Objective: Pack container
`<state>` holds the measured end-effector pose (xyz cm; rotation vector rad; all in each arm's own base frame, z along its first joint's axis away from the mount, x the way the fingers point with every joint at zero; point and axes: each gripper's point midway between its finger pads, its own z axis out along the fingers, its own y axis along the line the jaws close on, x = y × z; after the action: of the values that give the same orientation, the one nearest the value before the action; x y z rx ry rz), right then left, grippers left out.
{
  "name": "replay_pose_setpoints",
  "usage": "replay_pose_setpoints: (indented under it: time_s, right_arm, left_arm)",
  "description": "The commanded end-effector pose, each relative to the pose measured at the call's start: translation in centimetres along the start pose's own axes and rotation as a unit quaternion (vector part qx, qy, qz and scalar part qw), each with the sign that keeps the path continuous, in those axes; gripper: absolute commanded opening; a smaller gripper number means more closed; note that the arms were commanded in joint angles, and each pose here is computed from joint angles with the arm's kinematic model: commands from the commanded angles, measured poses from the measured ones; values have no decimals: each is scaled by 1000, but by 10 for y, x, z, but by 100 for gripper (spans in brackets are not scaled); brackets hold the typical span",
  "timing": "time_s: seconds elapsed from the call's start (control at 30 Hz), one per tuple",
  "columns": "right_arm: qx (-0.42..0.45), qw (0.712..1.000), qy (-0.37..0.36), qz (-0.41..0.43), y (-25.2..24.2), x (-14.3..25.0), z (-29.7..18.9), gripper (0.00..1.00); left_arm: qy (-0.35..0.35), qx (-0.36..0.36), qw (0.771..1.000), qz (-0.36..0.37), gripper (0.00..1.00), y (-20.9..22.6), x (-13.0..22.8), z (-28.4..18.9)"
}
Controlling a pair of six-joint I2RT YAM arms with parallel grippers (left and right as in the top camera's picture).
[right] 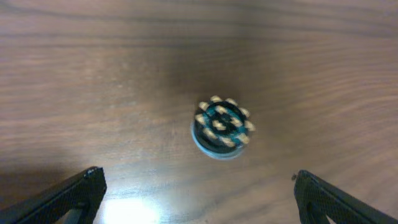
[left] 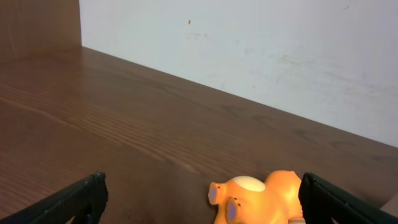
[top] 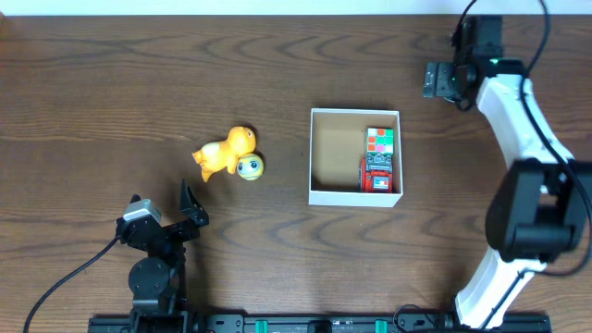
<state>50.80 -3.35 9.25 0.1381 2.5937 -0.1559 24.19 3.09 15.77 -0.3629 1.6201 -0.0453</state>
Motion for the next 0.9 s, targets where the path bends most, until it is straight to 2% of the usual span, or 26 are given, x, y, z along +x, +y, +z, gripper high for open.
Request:
replay_pose_setpoints:
  time_s: [0.0, 0.33, 0.6, 0.87]
  right_arm:
    - [-4, 1000, -5, 1, 0, -2, 20, 99]
    - [9, 999, -38, 20, -20, -15, 52, 99]
    - [20, 999, 0, 38, -45, 7, 66, 99]
    - [-25, 999, 36, 31, -28, 27, 77, 98]
  left_arm:
    - [23, -9, 1000, 14, 98, 6, 16, 1]
    - [23, -9, 1000, 14, 98, 6, 16, 1]
    - [23, -9, 1000, 14, 98, 6, 16, 1]
    - [23, -9, 1000, 13, 98, 6, 16, 1]
